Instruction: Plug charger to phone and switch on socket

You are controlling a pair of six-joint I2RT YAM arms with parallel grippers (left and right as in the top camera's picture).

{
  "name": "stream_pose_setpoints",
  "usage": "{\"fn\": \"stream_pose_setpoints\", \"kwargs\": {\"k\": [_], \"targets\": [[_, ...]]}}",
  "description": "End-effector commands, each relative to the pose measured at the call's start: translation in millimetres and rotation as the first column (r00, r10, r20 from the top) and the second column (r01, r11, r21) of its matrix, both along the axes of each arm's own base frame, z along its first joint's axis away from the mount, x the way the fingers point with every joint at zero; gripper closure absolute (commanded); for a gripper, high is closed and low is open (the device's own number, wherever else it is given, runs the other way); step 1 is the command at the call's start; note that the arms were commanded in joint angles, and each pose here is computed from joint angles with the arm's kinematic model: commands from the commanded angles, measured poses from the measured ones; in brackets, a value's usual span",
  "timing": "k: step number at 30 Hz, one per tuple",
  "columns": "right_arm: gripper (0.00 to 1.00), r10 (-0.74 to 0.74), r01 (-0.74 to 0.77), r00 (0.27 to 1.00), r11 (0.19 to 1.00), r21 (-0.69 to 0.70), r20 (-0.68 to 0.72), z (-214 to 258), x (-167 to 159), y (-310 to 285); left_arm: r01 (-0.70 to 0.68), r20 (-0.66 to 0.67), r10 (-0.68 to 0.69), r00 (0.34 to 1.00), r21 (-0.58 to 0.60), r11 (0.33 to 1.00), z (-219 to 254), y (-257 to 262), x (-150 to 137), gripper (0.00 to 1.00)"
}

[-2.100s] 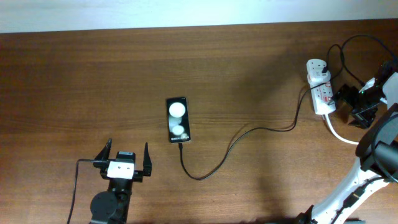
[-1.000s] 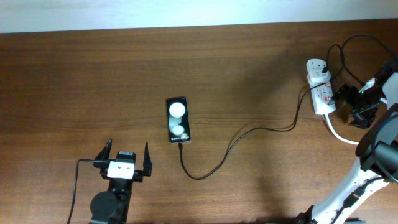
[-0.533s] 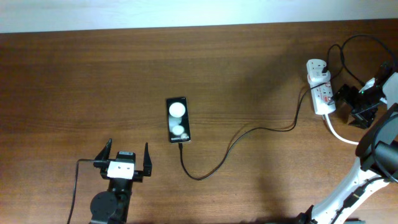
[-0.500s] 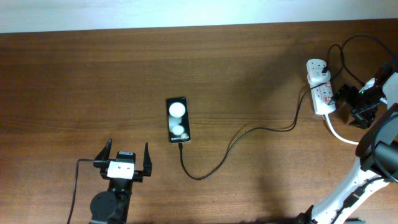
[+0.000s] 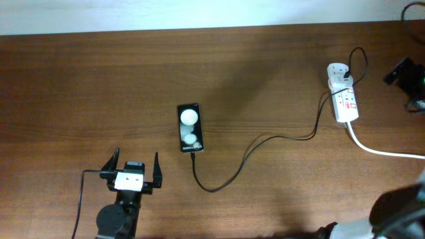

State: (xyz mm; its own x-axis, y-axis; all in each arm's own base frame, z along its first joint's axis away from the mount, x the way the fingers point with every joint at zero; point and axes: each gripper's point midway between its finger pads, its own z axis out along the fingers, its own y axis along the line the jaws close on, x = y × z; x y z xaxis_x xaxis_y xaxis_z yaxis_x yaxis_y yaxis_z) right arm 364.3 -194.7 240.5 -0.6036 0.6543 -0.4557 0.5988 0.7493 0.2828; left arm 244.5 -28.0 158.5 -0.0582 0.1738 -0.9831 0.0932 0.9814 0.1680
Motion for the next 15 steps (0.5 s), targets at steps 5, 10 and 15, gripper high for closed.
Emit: {"fn": "stream_pose_setpoints", "kwargs": {"k": [5, 10, 15], "targets": [[0.01, 0.033, -0.018, 0.988, 0.995, -0.103, 0.148, 68, -19, 21, 0.007, 0.002, -0.007, 1.0, 0.011, 1.0, 0, -1, 0, 0.01], [0.01, 0.194, -0.18, 0.98, 0.964, -0.197, 0.052, 60, -3, 76, 0.007, 0.002, -0.007, 1.0, 0.011, 1.0, 0, -1, 0, 0.01], [0.01, 0.432, -0.454, 0.891, 0.865, -0.213, -0.142, -15, 0, 152, 0.007, 0.002, -0.007, 1.0, 0.011, 1.0, 0, -1, 0, 0.01]]}}
